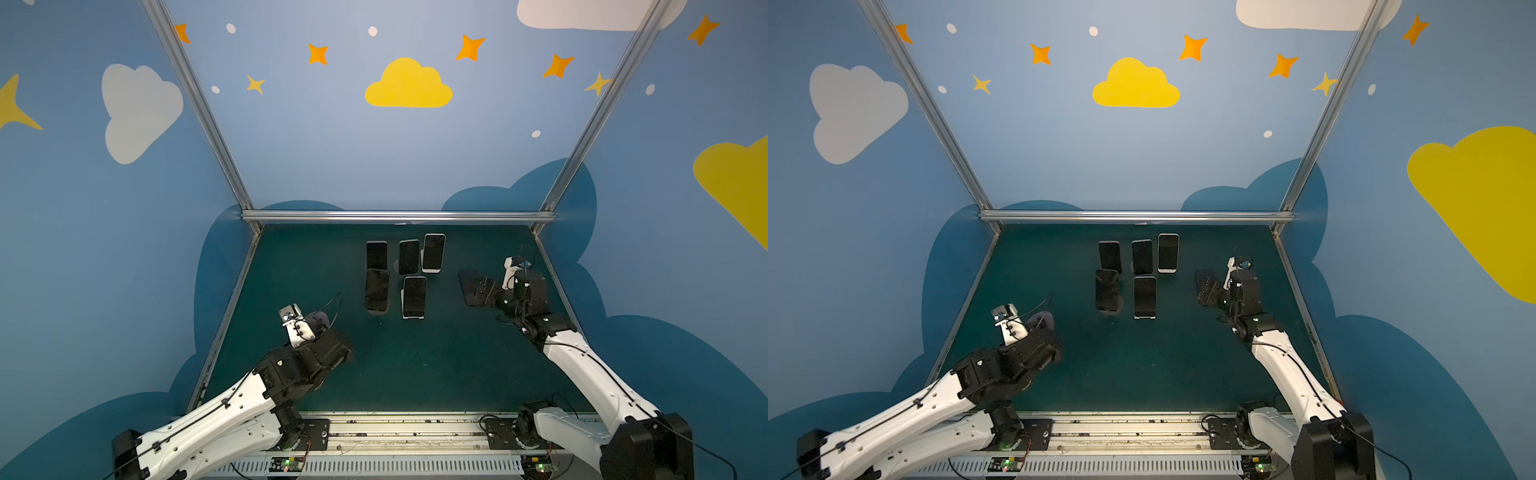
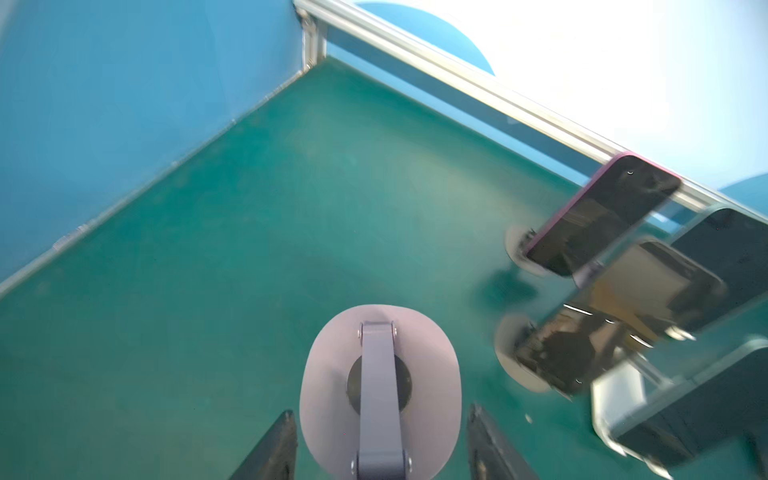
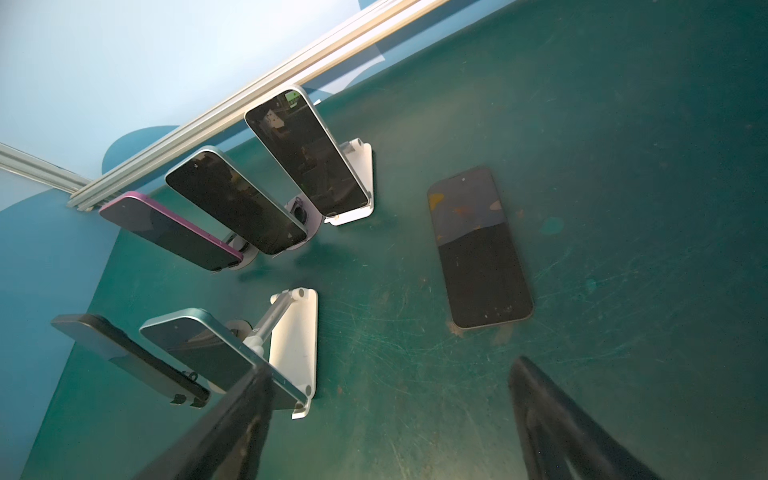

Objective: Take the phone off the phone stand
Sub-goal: 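Carry the grey stand with the left gripper toward the far table edge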

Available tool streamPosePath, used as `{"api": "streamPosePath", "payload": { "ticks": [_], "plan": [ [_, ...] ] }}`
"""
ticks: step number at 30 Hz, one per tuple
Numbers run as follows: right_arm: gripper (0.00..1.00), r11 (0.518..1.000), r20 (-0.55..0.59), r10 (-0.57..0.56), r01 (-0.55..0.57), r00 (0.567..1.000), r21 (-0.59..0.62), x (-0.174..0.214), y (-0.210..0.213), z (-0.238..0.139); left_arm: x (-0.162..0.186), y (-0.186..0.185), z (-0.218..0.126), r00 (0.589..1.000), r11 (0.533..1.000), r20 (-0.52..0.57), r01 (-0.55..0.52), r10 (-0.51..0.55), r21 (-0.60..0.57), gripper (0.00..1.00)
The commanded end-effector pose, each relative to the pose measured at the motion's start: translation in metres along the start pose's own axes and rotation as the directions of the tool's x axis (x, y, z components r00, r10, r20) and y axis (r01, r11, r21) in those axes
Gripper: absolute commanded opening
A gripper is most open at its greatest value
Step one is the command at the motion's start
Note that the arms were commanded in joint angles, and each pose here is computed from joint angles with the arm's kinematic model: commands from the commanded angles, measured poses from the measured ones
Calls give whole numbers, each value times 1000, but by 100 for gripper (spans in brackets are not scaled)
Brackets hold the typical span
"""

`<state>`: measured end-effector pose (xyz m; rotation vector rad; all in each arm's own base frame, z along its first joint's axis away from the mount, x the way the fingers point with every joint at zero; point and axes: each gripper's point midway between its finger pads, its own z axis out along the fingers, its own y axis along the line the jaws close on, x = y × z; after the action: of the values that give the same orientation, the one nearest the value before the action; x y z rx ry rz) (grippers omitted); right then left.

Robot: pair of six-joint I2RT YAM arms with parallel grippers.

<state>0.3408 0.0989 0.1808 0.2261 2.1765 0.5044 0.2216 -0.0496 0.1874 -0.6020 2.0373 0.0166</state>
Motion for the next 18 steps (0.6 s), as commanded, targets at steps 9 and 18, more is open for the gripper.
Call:
{"api": "streamPosePath", "payload": {
  "ticks": [9, 18],
  "plan": [
    [88, 999, -76, 42, -43, 996, -9, 17, 3, 18, -79, -50, 80, 992, 993, -103, 86, -79, 74, 60],
    [87, 995, -120, 89, -83, 989, 54, 24, -6, 18, -107, -64, 190, 995, 998, -82, -58, 58, 1, 61]
  ]
}}
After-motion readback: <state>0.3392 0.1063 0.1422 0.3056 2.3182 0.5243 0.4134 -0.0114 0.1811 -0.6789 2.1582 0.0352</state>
